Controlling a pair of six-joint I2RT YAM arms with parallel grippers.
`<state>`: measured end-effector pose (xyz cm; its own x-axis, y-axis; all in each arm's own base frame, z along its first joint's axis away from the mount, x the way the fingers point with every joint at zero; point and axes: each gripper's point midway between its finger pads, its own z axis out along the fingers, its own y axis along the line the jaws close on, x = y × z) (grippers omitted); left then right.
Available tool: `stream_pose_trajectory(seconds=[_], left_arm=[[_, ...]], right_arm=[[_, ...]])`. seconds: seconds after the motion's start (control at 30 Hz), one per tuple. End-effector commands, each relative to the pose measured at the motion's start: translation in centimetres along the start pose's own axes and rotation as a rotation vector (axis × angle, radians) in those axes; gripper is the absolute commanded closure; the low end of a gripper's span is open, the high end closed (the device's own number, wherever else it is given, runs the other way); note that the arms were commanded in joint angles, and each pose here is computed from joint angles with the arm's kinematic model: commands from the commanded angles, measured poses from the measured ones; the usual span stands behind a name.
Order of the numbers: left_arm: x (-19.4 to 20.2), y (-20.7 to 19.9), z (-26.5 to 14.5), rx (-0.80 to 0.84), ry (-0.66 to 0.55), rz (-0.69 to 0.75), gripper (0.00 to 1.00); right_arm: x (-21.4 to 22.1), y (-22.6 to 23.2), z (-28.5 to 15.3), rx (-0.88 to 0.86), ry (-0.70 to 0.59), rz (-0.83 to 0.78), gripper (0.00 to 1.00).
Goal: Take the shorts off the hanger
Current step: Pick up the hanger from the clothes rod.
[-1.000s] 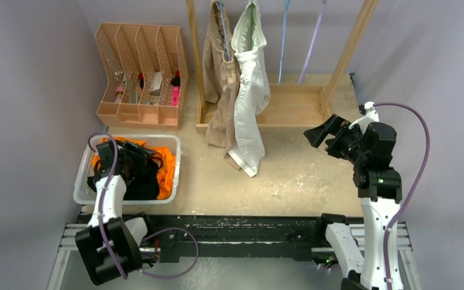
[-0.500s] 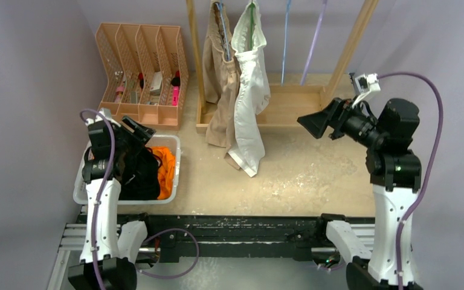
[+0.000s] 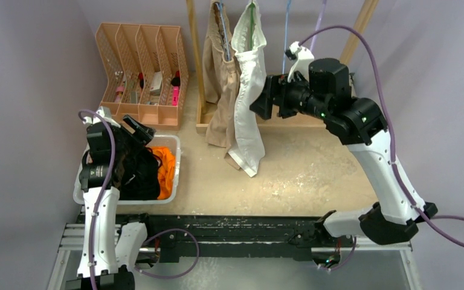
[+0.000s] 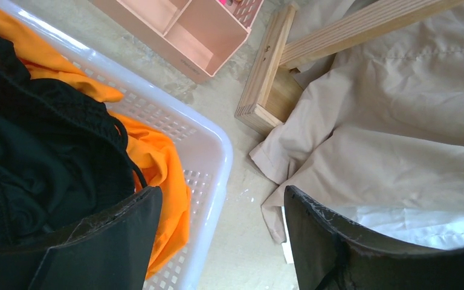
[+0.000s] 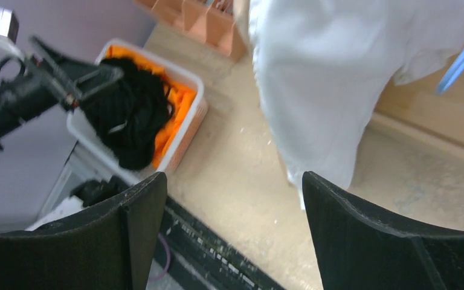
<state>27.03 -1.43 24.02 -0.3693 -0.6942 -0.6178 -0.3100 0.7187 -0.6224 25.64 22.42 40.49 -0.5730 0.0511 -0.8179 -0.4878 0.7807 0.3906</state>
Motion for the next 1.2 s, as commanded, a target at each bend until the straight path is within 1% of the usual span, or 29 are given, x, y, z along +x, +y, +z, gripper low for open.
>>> stream_pose_trajectory(seconds=[0.0, 0.1, 0.17, 0.27, 0.33, 0.43, 0.5, 0.6, 0.73, 0.83, 0.93, 1.07, 1.17], left_arm=[[-1.3, -0.7, -0.4, 0.044, -0.059, 0.135, 0.26], [-1.5, 1.6, 0.0, -0.067, -0.067, 0.183, 0.25], [-1.3, 2.2, 0.2, -0.09, -0.061, 0.194, 0.24], [-1.0, 2.6, 0.7, -0.08, -0.078, 0.194, 0.23], [-0.5, 2.4, 1.0, -0.039, -0.086, 0.185, 0.22], [0.7, 2.7, 2.2, -0.003, -0.08, 0.131, 0.21], [0.3, 2.4, 1.9, -0.014, -0.073, 0.15, 0.2], [-0.1, 3.2, 1.7, -0.055, -0.088, 0.178, 0.2], [-0.6, 3.8, 1.2, -0.094, -0.112, 0.179, 0.19], [0.0, 3.4, 1.4, -0.06, -0.09, 0.18, 0.19], [0.3, 3.3, 1.6, -0.051, -0.069, 0.185, 0.19], [0.8, 3.5, 2.1, -0.052, -0.037, 0.19, 0.19], [1.2, 3.8, 2.6, -0.064, -0.012, 0.189, 0.19]], right_arm=[[-5.1, -1.7, -1.9, 0.197, -0.164, -0.01, 0.17], [-7.0, -1.3, -1.3, 0.205, -0.207, -0.022, 0.17], [-8.0, -1.2, -1.0, 0.212, -0.241, -0.02, 0.17], [-8.8, -1.1, -0.3, 0.203, -0.272, -0.016, 0.17], [-8.8, -1.1, 0.5, 0.206, -0.275, -0.007, 0.17], [-9.2, -1.5, 1.6, 0.226, -0.287, 0.0, 0.16], [-10.2, -1.2, 1.7, 0.219, -0.317, 0.01, 0.17], [-11.9, -0.1, 1.7, 0.183, -0.369, 0.007, 0.19], [-12.8, -0.8, 3.1, 0.232, -0.367, 0.003, 0.21], [-12.8, -1.9, 4.6, 0.295, -0.364, 0.021, 0.25], [-12.8, -2.3, 5.8, 0.312, -0.373, 0.024, 0.25], [-13.5, -2.1, 6.5, 0.31, -0.374, 0.01, 0.31], [-14.1, -2.4, 6.4, 0.337, -0.39, -0.007, 0.31]])
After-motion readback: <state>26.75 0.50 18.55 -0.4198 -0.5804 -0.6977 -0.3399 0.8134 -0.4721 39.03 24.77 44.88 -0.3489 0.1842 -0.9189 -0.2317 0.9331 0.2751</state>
